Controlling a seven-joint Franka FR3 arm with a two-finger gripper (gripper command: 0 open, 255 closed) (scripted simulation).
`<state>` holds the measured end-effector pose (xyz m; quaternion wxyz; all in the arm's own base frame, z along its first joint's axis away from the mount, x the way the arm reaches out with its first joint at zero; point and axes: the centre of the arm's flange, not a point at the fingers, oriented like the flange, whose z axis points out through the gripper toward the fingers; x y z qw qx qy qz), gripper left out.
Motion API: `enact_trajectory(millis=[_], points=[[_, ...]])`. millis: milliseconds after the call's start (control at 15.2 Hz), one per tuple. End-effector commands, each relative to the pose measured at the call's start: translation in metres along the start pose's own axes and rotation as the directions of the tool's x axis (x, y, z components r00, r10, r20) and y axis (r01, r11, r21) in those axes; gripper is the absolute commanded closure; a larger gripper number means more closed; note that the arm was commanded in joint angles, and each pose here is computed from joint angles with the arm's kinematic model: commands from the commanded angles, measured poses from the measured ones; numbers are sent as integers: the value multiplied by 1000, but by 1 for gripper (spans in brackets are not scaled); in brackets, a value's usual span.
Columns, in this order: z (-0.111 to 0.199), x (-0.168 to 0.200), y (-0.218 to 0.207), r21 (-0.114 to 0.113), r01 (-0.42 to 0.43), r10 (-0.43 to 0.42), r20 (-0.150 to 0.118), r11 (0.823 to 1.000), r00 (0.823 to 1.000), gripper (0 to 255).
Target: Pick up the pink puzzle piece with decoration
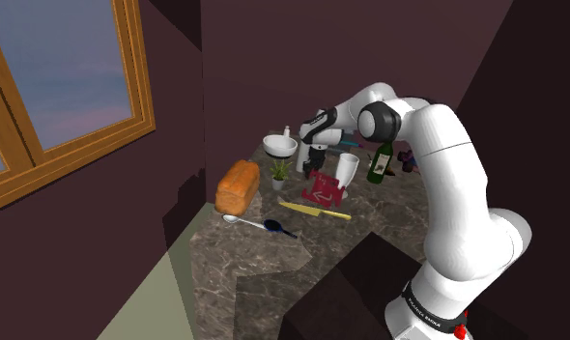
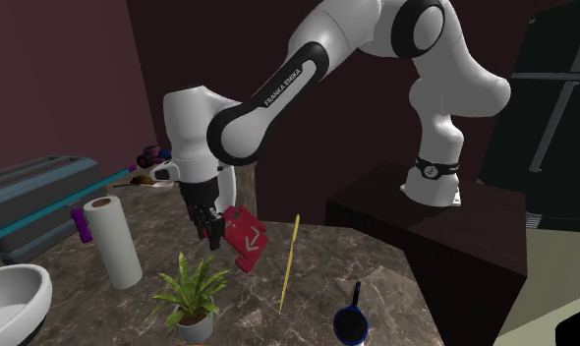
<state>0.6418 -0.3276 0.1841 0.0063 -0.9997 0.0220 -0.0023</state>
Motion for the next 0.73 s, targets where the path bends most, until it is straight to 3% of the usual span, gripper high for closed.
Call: enact_trajectory(millis=[0,660], points=[[-11,0,0,0,0,0,0,1000,1000,255],[-54,0,0,0,0,0,0,1000,1000,255]])
